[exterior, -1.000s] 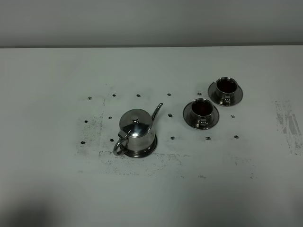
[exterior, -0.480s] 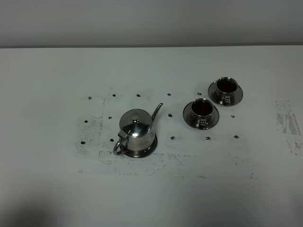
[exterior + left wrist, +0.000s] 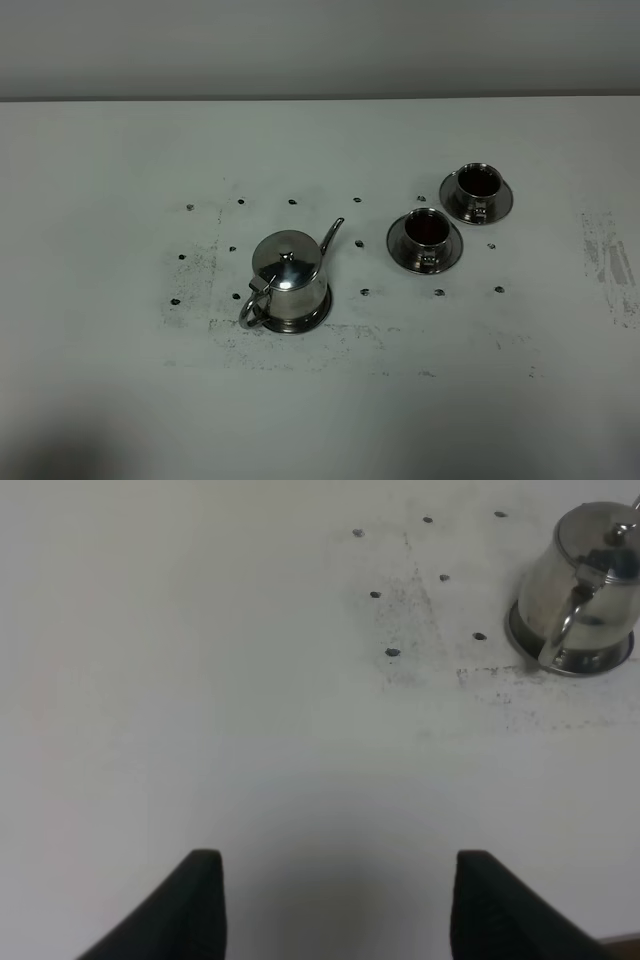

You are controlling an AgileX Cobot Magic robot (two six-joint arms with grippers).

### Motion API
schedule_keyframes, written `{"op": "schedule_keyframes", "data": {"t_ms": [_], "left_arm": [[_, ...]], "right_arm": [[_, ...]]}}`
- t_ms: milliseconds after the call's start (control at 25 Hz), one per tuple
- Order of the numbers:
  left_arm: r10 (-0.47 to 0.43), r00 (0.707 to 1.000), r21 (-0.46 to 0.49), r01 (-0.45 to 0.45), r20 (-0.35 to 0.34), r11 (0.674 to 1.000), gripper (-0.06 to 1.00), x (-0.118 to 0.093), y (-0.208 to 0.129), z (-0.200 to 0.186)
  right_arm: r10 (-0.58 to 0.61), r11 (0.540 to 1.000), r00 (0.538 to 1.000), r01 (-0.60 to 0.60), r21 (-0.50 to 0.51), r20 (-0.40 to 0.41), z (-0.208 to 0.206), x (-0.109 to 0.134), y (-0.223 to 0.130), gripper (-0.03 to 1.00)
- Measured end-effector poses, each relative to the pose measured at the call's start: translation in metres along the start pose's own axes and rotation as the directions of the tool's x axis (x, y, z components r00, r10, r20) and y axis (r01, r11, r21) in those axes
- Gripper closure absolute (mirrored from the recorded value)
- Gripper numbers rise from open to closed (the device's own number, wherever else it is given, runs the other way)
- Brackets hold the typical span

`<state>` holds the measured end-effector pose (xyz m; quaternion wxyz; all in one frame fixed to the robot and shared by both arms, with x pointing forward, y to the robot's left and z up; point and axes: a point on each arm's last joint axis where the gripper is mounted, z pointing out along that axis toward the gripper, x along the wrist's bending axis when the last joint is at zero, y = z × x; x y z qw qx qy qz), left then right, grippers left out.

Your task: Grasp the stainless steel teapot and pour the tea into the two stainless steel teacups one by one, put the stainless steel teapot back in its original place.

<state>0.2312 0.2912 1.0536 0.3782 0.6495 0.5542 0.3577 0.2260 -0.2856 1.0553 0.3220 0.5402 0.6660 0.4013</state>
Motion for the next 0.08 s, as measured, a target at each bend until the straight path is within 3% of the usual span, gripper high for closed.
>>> {"op": "schedule_keyframes", "data": {"t_ms": [80], "left_arm": [[0.0,1.0,0.0,0.0,0.0,1.0,0.46,0.0,0.0,0.0]], "right_arm": [[-0.006,1.0,1.0,0.006,0.0,-0.012,-0.0002,-0.0001,-0.0001,0.5]]}}
